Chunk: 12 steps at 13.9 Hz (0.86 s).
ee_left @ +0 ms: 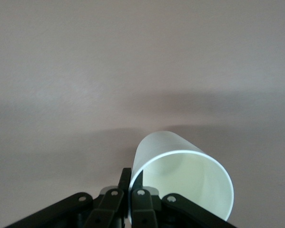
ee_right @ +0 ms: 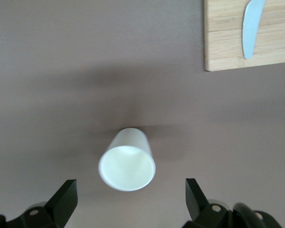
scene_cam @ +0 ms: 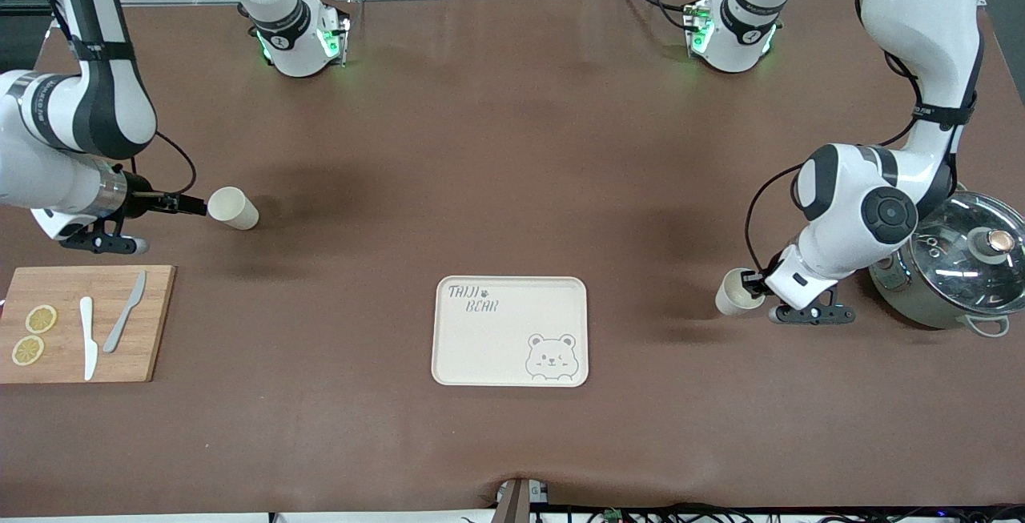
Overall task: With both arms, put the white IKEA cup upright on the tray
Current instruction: 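Carry the cup to the tray with the left gripper while the right gripper grasps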
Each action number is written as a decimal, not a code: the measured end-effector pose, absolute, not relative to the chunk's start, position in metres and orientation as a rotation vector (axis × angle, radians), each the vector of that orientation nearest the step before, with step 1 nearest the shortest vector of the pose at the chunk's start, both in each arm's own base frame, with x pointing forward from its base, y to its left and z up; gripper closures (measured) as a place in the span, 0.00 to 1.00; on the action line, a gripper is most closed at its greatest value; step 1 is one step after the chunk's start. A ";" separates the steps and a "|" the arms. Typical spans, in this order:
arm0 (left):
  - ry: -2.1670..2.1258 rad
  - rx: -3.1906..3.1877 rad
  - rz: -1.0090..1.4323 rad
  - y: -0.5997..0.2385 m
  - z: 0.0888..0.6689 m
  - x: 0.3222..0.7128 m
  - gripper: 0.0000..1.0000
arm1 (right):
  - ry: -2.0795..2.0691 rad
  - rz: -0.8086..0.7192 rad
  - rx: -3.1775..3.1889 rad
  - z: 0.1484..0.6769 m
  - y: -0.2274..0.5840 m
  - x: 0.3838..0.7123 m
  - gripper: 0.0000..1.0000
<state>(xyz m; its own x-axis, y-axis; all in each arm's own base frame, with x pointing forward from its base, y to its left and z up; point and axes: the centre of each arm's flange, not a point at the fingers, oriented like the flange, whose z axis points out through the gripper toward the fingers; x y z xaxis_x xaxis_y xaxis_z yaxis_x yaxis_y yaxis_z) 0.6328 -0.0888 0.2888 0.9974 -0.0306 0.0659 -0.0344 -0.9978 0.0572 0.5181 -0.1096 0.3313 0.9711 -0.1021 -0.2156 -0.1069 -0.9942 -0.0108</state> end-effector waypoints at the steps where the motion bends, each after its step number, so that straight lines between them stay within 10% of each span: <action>1: -0.051 3.075 0.091 -0.099 0.297 0.634 0.97 | 0.169 0.336 -3.091 0.320 -0.122 0.507 0.00; 8: 0.107 3.047 0.053 -0.213 0.351 0.636 0.97 | 0.196 0.069 -3.135 0.243 -0.127 0.454 0.00; 12: 0.221 3.023 0.012 -0.282 0.348 0.637 0.97 | 0.201 0.154 -3.118 0.236 -0.124 0.446 0.43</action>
<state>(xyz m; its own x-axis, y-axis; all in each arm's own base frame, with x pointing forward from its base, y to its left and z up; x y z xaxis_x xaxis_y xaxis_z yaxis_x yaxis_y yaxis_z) 0.6365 -0.2822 0.3479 0.9894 0.1454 -0.0003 0.1446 -0.9833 0.1105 0.4459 -0.1238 0.2362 0.9869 -0.1277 -0.0987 -0.1290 -0.9916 -0.0065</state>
